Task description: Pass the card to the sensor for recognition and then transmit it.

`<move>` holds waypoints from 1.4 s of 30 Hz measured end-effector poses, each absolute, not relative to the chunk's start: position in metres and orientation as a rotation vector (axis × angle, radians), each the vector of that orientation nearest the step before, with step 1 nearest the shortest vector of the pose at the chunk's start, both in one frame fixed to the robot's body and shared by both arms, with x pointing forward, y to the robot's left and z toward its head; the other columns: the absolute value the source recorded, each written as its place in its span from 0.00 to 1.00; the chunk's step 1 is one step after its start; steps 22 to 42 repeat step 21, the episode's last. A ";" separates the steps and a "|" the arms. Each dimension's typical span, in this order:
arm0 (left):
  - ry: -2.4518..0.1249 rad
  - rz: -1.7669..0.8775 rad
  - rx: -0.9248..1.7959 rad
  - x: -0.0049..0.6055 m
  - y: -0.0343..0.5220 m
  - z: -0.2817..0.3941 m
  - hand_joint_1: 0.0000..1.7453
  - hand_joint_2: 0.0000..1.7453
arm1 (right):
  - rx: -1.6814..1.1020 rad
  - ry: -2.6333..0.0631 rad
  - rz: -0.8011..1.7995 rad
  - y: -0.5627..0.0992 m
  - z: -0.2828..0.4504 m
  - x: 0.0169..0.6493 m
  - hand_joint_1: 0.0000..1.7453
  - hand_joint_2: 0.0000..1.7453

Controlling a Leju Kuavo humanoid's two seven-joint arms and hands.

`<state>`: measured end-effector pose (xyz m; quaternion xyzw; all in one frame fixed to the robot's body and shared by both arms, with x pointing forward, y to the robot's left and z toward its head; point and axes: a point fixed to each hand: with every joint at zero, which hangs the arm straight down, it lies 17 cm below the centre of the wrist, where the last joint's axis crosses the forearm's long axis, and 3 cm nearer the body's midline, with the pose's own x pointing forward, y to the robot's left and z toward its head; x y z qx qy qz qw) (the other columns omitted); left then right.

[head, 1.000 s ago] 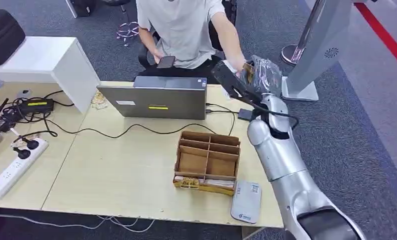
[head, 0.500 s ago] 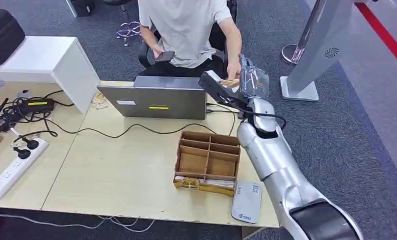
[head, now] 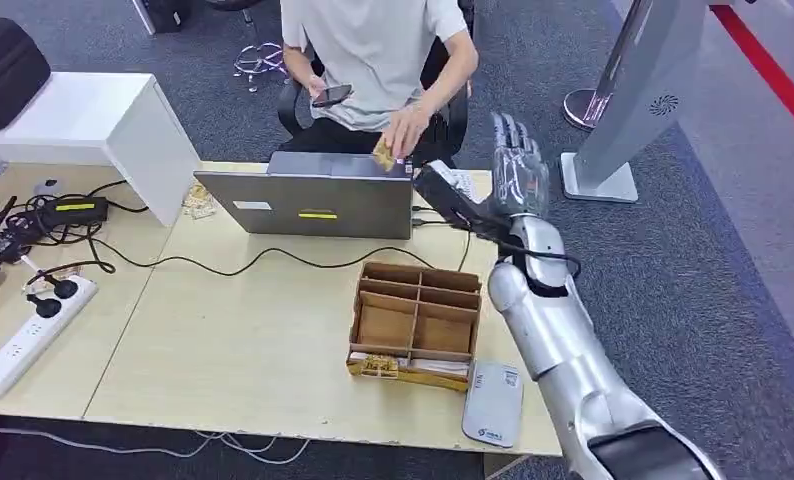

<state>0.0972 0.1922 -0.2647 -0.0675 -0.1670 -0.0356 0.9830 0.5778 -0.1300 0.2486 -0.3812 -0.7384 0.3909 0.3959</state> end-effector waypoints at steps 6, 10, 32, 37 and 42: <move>-0.305 -0.037 -0.109 0.092 0.199 -0.268 0.00 1.00 | -1.032 -1.889 0.939 -0.180 0.245 0.552 0.00 1.00; -0.303 -0.027 -0.105 0.092 0.201 -0.268 0.00 1.00 | -1.066 -1.893 0.930 -0.203 0.245 0.541 0.00 1.00; -0.294 0.016 -0.092 0.089 0.206 -0.270 0.00 1.00 | -1.250 -1.733 0.763 -0.336 0.237 0.535 0.00 1.00; -0.294 0.016 -0.092 0.089 0.206 -0.270 0.00 1.00 | -1.250 -1.733 0.763 -0.336 0.237 0.535 0.00 1.00; -0.294 0.016 -0.092 0.089 0.206 -0.270 0.00 1.00 | -1.250 -1.733 0.763 -0.336 0.237 0.535 0.00 1.00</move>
